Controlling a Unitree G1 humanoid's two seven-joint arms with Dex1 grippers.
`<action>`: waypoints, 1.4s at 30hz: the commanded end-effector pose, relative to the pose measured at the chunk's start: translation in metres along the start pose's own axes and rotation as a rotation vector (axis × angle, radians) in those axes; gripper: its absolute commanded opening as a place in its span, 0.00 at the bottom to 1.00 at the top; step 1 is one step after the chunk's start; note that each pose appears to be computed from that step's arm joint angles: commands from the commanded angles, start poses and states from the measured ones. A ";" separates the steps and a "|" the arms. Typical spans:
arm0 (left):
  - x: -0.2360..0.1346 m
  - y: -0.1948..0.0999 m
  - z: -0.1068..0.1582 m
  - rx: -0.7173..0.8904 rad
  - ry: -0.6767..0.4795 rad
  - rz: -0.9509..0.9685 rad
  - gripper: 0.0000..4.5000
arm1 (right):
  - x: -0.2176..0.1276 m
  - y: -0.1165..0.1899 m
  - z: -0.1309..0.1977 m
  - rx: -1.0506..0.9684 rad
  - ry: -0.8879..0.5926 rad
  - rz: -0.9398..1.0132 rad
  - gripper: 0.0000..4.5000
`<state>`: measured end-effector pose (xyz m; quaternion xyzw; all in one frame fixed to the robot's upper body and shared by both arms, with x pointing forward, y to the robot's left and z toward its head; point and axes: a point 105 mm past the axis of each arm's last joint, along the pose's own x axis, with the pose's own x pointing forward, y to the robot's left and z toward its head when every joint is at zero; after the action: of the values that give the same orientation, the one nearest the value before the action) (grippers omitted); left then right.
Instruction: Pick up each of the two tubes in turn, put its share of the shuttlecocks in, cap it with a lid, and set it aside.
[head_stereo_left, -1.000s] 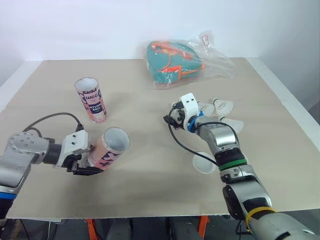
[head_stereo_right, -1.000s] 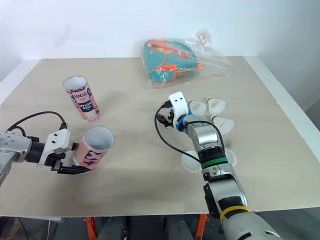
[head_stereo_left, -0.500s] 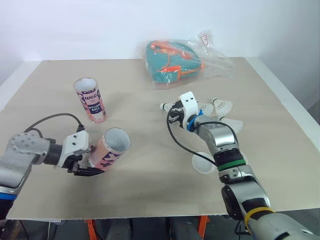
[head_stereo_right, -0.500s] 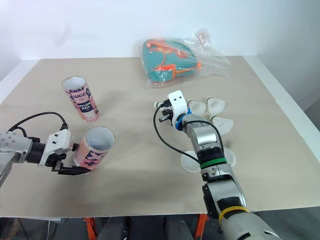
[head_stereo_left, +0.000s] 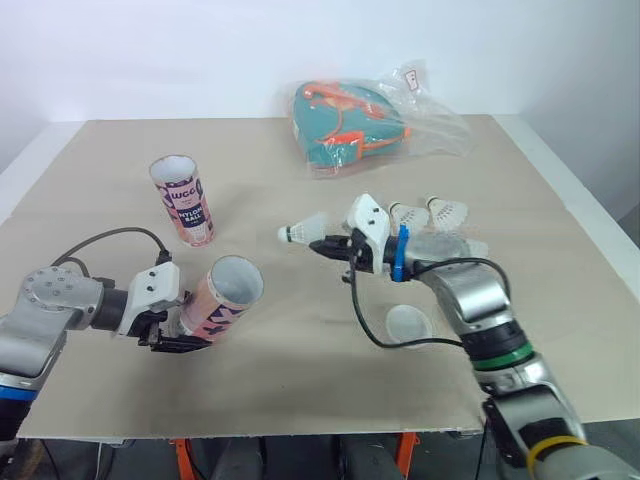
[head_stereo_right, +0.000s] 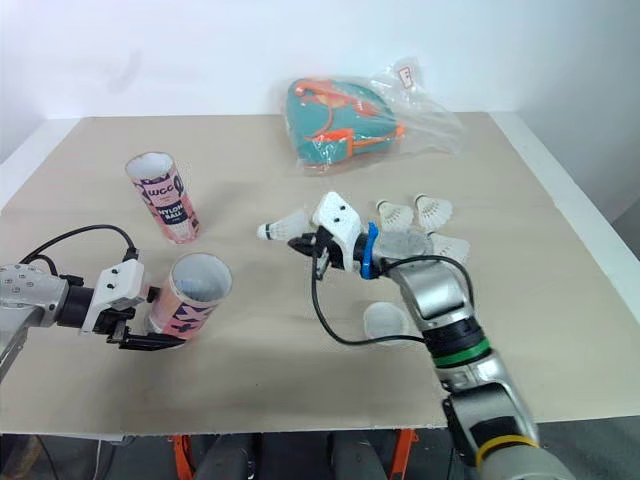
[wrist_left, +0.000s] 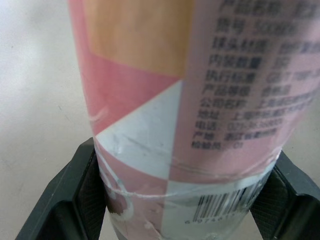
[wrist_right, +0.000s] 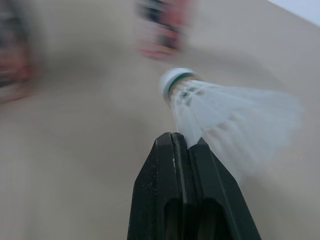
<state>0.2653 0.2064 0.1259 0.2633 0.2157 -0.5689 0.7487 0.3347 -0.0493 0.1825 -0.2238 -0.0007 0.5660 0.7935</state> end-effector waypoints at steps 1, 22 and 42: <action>0.011 -0.009 -0.007 -0.025 0.011 -0.054 0.76 | -0.010 0.007 0.047 -0.160 -0.120 0.090 0.02; 0.012 -0.008 -0.010 -0.013 0.008 -0.061 0.76 | 0.001 0.044 0.076 -0.337 -0.143 0.328 0.02; 0.016 -0.011 -0.007 -0.005 0.000 -0.068 0.76 | -0.038 0.019 0.043 0.069 -0.246 0.119 0.75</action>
<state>0.2677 0.2005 0.1239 0.2654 0.2001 -0.5784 0.7449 0.2939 -0.0484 0.2106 -0.1429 -0.0397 0.6643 0.7326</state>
